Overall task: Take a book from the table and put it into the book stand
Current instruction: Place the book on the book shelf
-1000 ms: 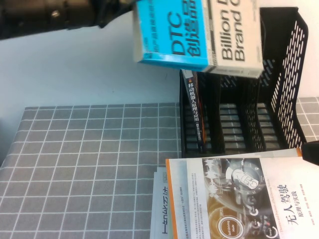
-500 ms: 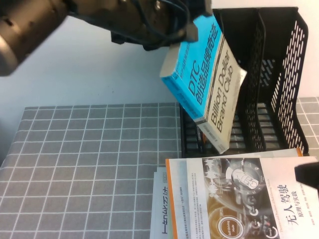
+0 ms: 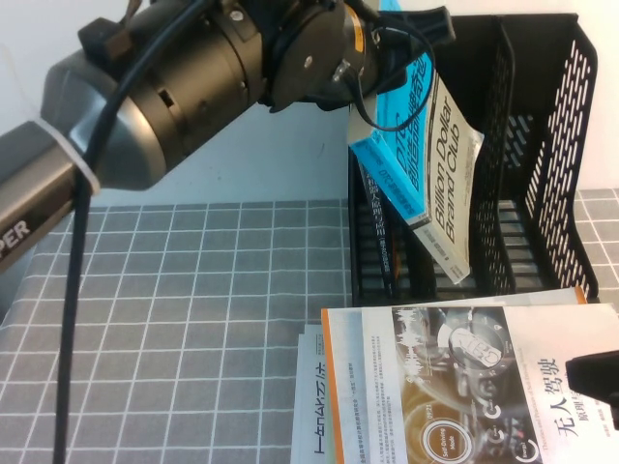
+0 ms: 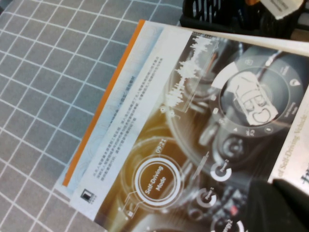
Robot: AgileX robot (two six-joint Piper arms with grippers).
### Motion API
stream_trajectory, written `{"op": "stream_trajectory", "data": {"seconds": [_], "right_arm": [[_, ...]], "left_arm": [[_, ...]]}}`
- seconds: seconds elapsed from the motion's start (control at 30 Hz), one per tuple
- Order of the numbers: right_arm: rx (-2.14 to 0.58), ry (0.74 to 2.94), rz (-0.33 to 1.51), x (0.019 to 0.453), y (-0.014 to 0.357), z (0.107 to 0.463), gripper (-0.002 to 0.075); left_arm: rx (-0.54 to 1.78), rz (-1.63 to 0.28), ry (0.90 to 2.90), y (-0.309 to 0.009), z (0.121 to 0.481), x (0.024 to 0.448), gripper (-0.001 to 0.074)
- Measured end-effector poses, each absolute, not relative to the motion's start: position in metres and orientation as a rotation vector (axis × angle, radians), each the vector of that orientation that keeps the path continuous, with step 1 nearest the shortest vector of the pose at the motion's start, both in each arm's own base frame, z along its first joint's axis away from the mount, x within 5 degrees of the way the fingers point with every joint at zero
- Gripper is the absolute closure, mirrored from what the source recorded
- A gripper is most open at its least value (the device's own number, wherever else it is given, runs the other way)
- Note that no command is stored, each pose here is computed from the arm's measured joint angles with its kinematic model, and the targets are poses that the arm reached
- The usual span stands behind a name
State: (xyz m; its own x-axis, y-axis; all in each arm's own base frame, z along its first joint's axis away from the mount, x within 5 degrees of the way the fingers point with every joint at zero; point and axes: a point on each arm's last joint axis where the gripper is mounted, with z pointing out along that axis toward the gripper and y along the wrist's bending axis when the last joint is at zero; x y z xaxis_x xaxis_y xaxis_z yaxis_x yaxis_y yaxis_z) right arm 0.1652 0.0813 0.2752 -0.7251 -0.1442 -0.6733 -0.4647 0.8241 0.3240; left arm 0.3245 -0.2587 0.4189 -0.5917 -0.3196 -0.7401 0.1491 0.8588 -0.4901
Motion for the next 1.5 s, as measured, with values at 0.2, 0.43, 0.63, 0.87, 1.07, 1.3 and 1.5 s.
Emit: {"op": "stream_trajectory", "data": {"seconds": [0.2,0.43,0.63,0.87,1.07,1.3,1.5], "right_arm": [[-0.464,2.355,0.658,0.163,0.083,0.275,0.0729],[-0.513,2.355,0.677,0.161,0.084,0.275,0.0729],[-0.512,2.348,0.705,0.16,0.086,0.276,0.0729],[-0.502,2.325,0.754,0.16,0.089,0.278,0.0729],[-0.51,2.313,0.805,0.158,0.091,0.279,0.0729],[-0.588,2.279,0.803,0.15,0.091,0.285,0.0729],[-0.632,2.331,0.673,0.129,0.078,0.289,0.0729]], "left_arm": [[-0.184,-0.673,2.075,-0.269,0.41,0.336,0.0549],[-0.141,-0.646,2.066,-0.296,0.384,0.342,0.0549],[-0.078,-0.506,1.996,-0.318,0.373,0.333,0.0549],[0.025,-0.373,1.825,-0.341,0.384,0.307,0.0549],[0.051,-0.398,1.79,-0.351,0.386,0.297,0.0549],[0.067,-0.379,1.823,-0.359,0.366,0.307,0.0549],[0.087,-0.407,1.871,-0.363,0.35,0.316,0.055]]}}
